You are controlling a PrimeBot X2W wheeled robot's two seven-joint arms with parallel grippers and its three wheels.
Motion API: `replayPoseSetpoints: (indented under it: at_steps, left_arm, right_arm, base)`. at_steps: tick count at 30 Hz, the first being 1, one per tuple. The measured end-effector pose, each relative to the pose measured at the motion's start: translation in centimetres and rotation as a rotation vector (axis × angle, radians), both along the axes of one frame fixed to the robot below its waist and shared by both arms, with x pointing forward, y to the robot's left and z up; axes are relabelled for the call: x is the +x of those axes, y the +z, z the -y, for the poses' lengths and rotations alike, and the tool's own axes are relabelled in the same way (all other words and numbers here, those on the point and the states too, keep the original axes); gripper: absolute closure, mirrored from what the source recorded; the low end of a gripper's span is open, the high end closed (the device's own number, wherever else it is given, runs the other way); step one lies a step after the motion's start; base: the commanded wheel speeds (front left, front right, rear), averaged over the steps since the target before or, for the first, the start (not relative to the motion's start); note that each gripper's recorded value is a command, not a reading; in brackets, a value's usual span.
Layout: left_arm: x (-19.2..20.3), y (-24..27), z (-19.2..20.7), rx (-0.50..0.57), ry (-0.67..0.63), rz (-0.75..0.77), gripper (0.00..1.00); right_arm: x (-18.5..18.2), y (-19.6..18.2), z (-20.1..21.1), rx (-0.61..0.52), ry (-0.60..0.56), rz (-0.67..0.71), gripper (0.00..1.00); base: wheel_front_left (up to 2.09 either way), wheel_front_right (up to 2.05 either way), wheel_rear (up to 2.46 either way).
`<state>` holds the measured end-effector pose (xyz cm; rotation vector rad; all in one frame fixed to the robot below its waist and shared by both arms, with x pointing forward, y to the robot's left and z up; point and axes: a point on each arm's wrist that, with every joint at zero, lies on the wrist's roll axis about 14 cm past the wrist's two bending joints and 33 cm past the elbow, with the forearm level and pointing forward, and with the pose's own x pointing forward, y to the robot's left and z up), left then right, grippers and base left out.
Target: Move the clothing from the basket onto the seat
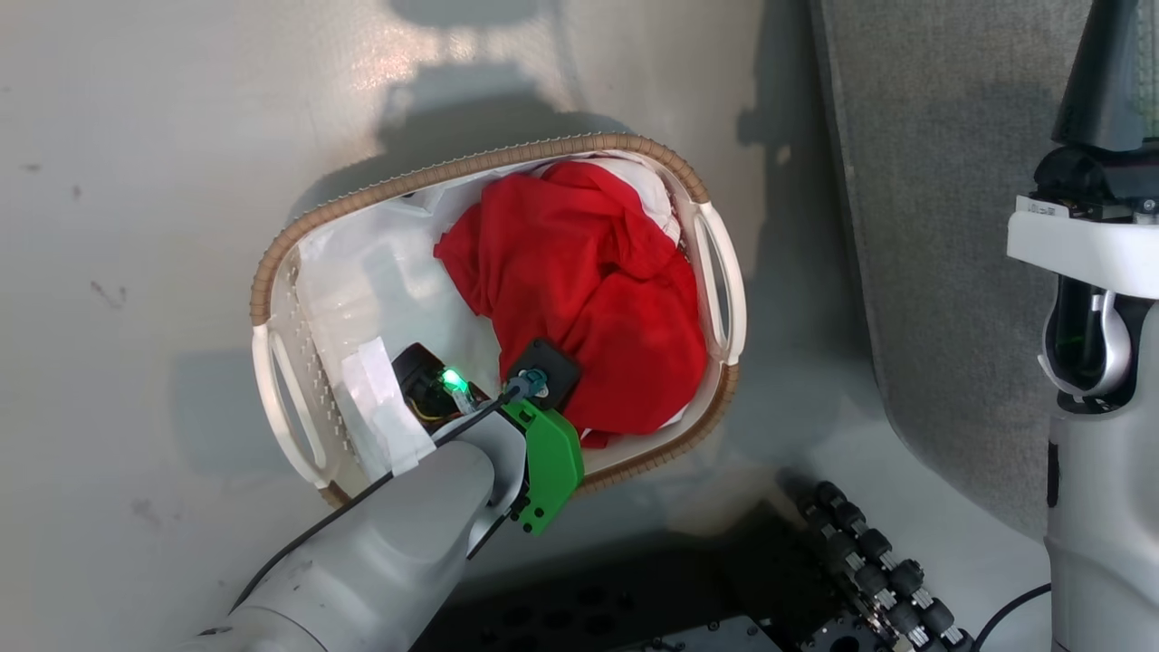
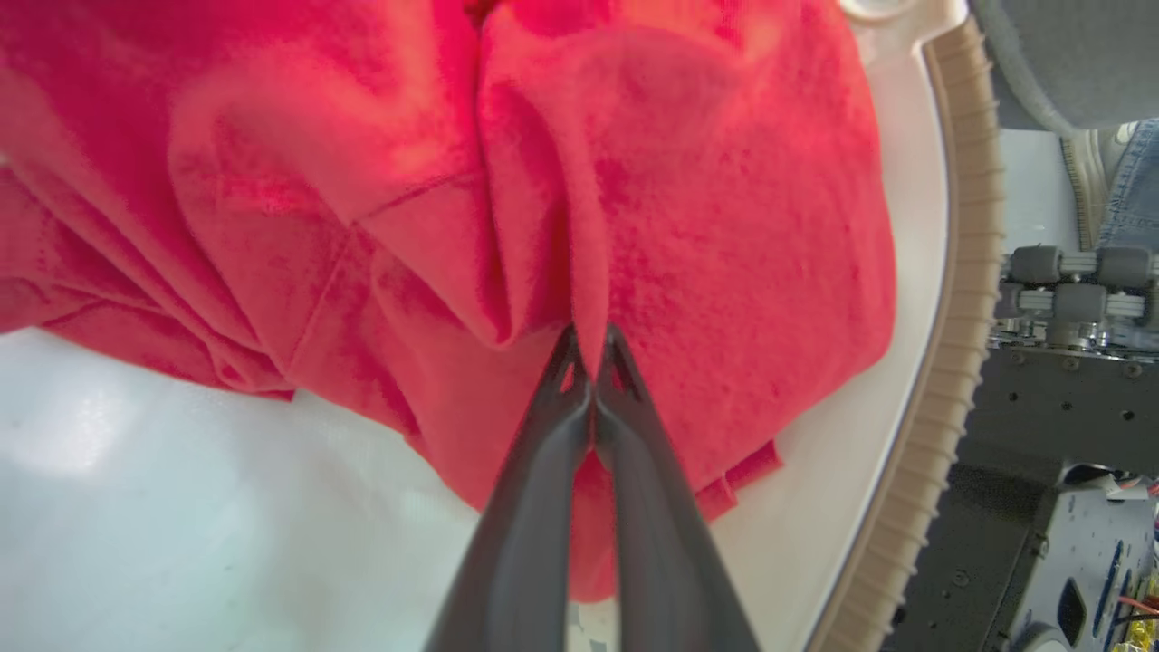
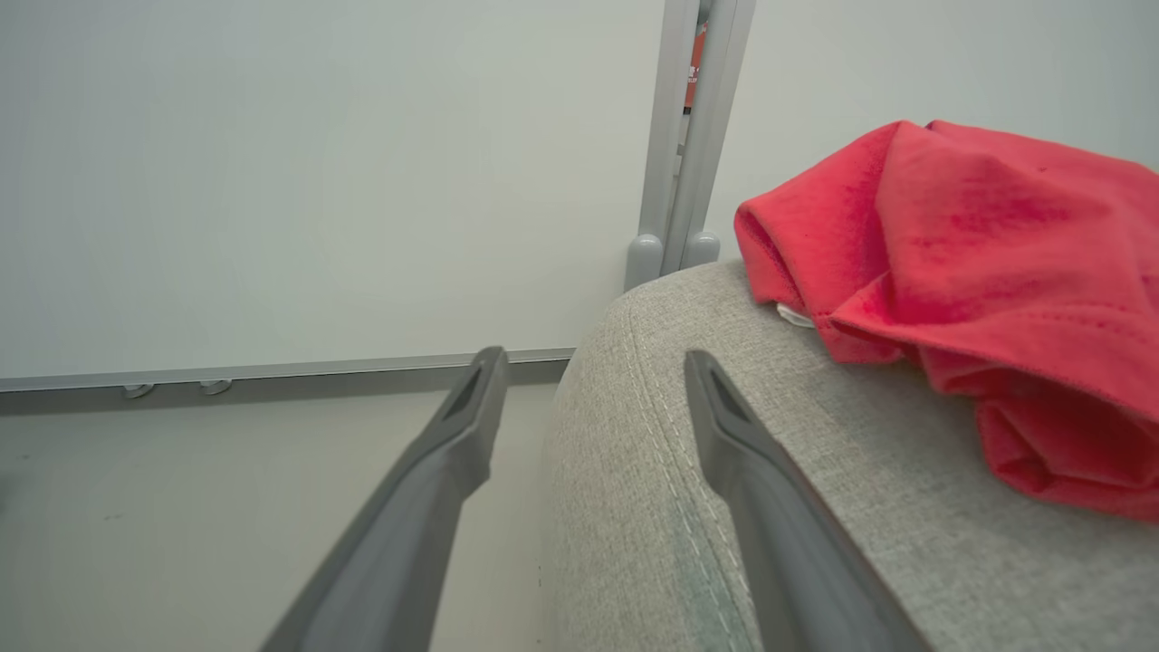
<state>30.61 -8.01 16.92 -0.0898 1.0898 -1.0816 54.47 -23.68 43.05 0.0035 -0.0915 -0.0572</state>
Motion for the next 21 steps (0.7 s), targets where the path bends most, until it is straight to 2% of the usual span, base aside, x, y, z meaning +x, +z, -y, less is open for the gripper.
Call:
replayPoseSetpoints:
  at_steps: [12, 21]
  left_arm:
    - [3.3, 4.1, -1.6, -0.025, 0.117, 0.150, 1.00]
    - [6.3, 10.9, -2.6, -0.053, 0.128, 0.374, 1.00]
  right_arm:
    - [-1.2, 0.6, -2.5, 0.022, 0.055, -0.046, 0.00]
    - [-4.2, 2.3, -5.4, 0.041, 0.124, -0.082, 0.00]
  base:
    - [0.00, 0.00, 0.00]
    - [0.00, 0.00, 0.00]
